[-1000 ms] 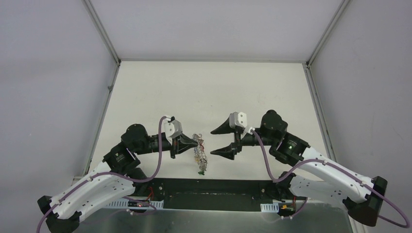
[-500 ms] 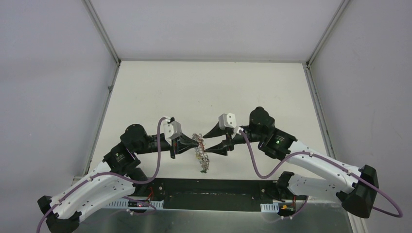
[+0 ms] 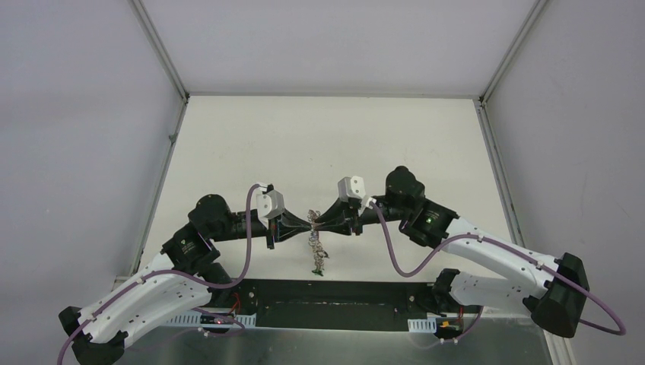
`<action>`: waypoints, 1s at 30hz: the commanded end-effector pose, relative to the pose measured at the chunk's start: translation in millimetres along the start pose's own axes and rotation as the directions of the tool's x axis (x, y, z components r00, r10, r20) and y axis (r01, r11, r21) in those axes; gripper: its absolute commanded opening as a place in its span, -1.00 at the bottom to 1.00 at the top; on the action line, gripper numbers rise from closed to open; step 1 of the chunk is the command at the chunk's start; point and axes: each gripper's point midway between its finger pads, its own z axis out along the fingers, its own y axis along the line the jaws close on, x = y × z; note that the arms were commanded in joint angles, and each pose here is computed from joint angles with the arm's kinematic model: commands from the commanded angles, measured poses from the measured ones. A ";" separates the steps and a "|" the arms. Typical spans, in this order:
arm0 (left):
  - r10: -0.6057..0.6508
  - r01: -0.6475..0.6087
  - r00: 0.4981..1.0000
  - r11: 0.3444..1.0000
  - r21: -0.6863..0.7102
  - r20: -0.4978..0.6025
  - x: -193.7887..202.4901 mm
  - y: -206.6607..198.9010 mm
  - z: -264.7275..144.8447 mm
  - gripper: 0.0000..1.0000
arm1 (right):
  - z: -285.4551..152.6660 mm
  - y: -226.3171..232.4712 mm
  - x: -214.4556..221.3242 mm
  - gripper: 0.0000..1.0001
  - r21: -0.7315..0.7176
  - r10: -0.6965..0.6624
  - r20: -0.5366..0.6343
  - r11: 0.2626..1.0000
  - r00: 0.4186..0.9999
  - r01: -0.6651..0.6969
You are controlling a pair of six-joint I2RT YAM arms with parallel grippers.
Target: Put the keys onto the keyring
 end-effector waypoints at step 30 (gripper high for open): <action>0.097 -0.093 0.994 0.993 0.078 -0.057 -12.9 -5.4 6.1 -0.07 | -25.4 -3.1 15.8 -1.00 0.086 0.198 -0.360 0.980 0.912 -0.179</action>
